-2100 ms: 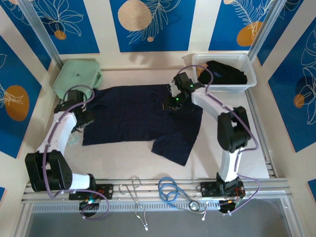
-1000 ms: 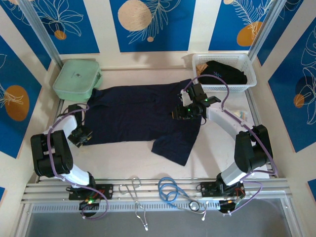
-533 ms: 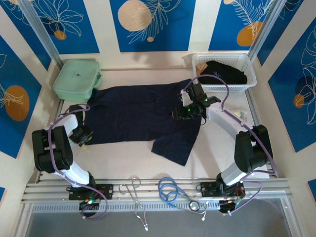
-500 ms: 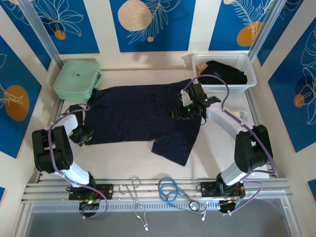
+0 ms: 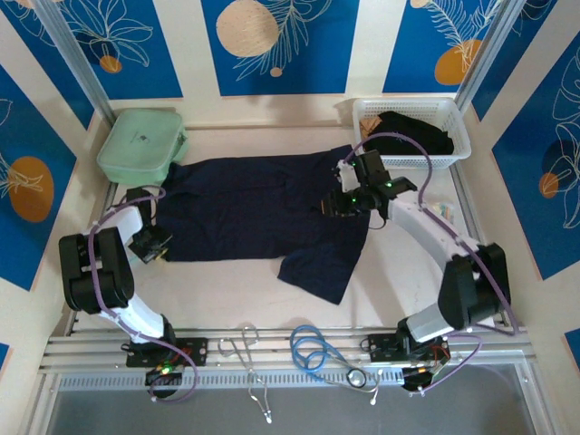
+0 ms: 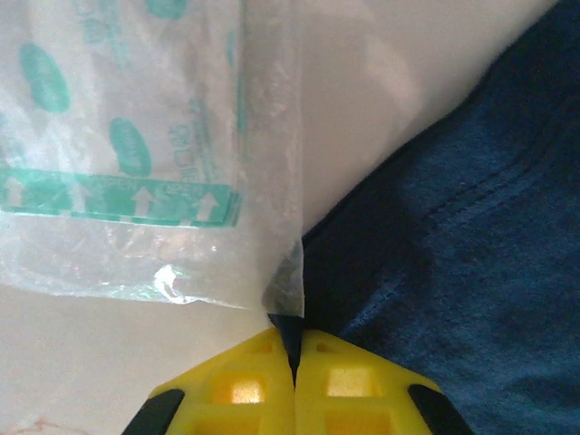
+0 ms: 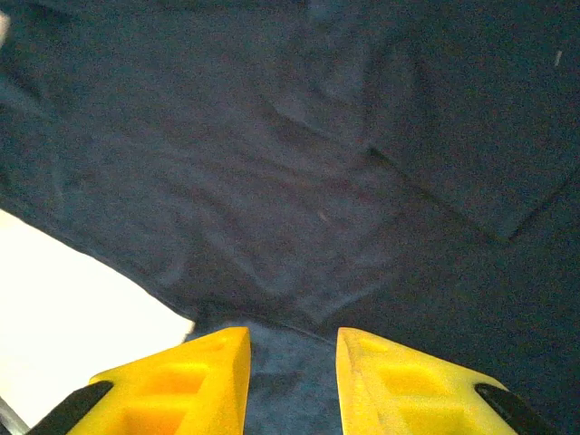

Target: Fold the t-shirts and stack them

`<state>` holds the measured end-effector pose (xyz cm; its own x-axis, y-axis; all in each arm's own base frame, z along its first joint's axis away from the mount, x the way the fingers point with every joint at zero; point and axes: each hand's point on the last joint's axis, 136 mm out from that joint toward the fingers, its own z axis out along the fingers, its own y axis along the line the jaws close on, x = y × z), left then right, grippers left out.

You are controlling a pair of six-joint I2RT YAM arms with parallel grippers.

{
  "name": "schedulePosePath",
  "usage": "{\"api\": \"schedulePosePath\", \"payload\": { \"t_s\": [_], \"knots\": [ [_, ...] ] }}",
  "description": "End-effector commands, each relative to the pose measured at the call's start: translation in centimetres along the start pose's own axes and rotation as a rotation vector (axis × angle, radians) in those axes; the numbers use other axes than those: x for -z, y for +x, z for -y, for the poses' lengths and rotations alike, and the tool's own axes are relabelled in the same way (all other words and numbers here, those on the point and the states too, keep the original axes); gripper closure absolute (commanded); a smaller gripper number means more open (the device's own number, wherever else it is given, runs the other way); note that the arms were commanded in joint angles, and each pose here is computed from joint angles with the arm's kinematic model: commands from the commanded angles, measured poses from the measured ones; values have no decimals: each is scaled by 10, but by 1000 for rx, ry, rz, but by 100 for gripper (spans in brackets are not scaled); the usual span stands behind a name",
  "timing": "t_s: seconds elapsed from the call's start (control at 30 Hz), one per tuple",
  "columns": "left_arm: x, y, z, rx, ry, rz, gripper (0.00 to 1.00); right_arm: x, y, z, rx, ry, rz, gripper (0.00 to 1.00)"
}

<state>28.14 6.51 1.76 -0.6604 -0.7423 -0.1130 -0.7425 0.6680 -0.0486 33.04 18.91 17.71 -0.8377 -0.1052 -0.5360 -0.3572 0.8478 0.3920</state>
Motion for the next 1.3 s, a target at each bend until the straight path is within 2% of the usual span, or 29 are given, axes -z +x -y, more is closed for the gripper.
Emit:
{"api": "schedulePosePath", "payload": {
  "t_s": [0.0,0.1,0.17,0.27,0.3,0.37,0.47,0.53,0.7,0.87,1.03,1.27],
  "knots": [
    [0,1,18,-50,77,-26,100,54,-24,-39,134,-98,202,67],
    [10,-1,24,-84,105,-14,100,88,-24,-64,257,-176,283,52],
    [16,-2,26,-107,118,-10,100,101,-19,-73,303,-202,282,51],
    [22,-1,31,-138,138,-4,100,98,18,-85,497,-235,142,56],
    [24,0,33,-143,150,-5,100,91,35,-84,608,-197,85,59],
    [28,0,37,-142,174,-2,100,74,66,-72,826,-42,-17,60],
    [36,1,44,-138,194,26,100,60,129,-50,1155,19,-248,58],
    [40,4,50,-131,209,47,100,53,156,-29,1273,63,-363,57],
    [45,11,65,-114,266,86,100,45,220,-5,1494,-32,-575,49],
    [45,13,65,-115,263,101,100,20,250,1,1607,-98,-618,45],
    [46,13,61,-119,257,117,100,4,259,-4,1631,-118,-641,45],
    [54,11,59,-120,260,144,100,-12,266,-5,1631,-120,-680,54]
  ]
}}
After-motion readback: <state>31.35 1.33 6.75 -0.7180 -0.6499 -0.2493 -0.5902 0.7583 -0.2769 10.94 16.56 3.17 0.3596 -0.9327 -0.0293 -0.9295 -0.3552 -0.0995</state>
